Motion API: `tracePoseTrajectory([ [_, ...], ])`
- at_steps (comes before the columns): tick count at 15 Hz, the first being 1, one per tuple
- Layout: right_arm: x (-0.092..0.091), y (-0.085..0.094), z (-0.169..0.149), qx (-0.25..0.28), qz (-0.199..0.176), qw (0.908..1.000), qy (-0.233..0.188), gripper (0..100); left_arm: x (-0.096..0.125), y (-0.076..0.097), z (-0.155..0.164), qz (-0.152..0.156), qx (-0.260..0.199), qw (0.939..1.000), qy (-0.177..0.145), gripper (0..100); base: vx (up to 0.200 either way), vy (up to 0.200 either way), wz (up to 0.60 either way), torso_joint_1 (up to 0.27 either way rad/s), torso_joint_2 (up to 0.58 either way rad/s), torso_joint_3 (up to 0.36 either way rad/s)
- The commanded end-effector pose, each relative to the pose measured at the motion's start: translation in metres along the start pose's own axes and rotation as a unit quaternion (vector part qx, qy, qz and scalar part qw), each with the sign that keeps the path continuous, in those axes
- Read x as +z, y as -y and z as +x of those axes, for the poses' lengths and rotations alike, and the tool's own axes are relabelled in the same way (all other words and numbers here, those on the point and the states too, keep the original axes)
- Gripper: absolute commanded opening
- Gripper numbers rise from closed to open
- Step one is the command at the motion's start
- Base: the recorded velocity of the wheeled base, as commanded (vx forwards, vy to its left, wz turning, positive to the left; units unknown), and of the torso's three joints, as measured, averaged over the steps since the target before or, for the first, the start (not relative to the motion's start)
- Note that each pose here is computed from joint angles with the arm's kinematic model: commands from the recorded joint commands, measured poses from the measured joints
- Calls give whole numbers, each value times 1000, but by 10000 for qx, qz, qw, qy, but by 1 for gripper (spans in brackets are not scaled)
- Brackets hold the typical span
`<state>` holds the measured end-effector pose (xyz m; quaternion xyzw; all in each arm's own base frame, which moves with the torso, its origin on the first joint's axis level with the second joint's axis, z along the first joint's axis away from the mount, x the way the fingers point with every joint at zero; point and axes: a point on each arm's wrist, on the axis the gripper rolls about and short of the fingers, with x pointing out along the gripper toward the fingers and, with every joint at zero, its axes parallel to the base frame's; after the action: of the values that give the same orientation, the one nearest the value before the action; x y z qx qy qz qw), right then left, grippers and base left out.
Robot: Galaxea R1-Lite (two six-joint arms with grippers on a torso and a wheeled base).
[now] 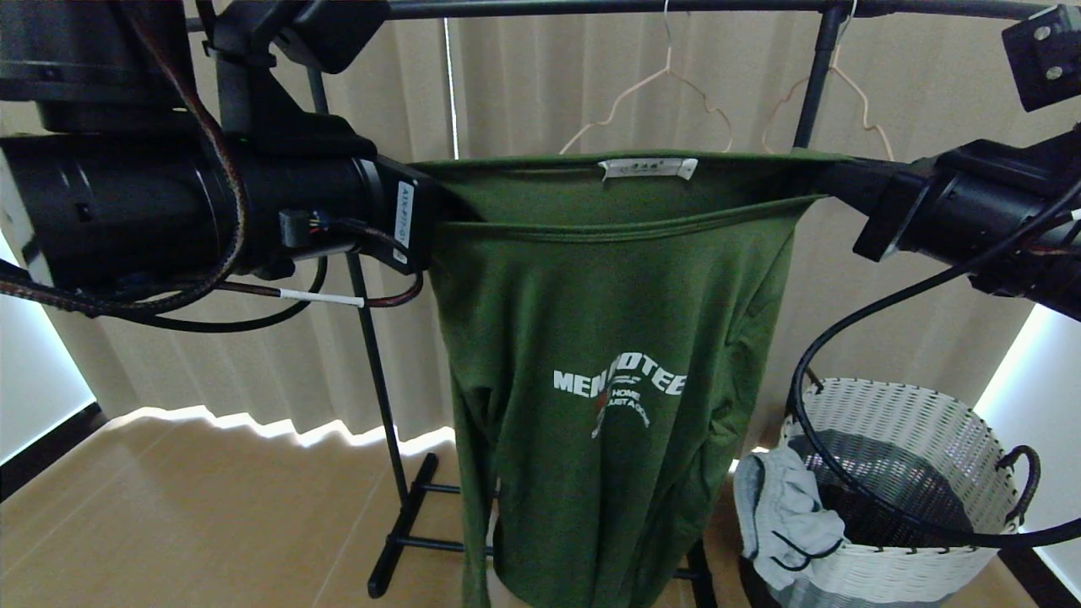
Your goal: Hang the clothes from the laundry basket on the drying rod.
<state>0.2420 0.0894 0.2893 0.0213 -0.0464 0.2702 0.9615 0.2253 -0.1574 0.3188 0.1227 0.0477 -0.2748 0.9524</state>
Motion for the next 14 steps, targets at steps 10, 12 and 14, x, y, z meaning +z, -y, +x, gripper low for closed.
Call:
tracePoseTrajectory([
  [10,15,-2,-29,-109,45,9996,-262,0,1,-1,3,-9,36,9999,109,0,0,0,0,0,0,0],
  [12,22,-7,-46,-93,42,9996,-248,0,0,0,15,-44,53,9998,160,0,0,0,0,0,0,0],
  [14,25,-13,-63,0,35,9997,-228,0,1,-3,39,-105,168,9995,230,0,0,0,0,0,0,0],
])
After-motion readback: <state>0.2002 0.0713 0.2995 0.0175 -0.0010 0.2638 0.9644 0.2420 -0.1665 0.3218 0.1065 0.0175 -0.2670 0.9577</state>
